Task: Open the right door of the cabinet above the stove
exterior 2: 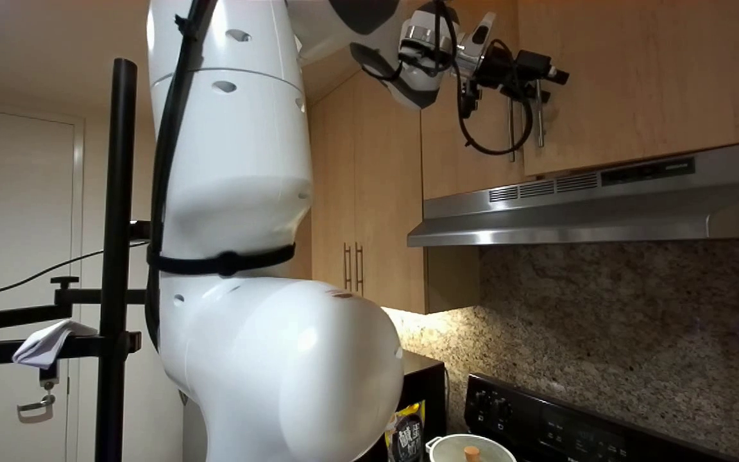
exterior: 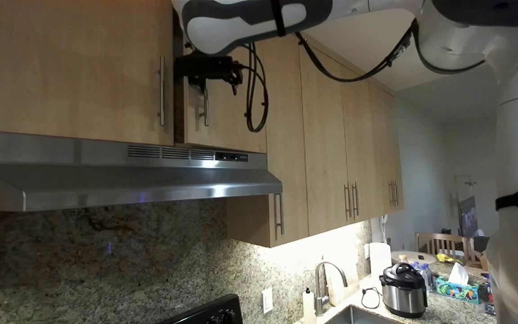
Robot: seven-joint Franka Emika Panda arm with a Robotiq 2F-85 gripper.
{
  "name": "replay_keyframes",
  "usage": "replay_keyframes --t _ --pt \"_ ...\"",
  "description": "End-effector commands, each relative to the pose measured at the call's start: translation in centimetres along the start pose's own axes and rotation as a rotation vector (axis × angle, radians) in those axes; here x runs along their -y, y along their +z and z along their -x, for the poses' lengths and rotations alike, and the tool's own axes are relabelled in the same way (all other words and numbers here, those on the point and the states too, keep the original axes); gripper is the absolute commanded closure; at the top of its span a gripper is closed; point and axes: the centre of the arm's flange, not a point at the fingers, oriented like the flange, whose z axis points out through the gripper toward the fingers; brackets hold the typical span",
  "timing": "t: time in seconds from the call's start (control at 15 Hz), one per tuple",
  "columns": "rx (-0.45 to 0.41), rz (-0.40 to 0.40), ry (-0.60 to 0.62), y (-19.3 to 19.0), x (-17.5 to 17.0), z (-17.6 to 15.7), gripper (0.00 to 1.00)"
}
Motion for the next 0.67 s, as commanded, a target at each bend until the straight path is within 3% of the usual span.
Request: replay_keyframes --t 0.0,0.27,0.6 --pt "-0.032 0.081 0.045 -0.7 -6.3 0.4 0.00" --pt "-0.017 0.055 0.027 -1.8 -8.2 0.8 0.00" --pt "0.032 -0.044 0.005 -2.5 -10.5 1.2 0.00"
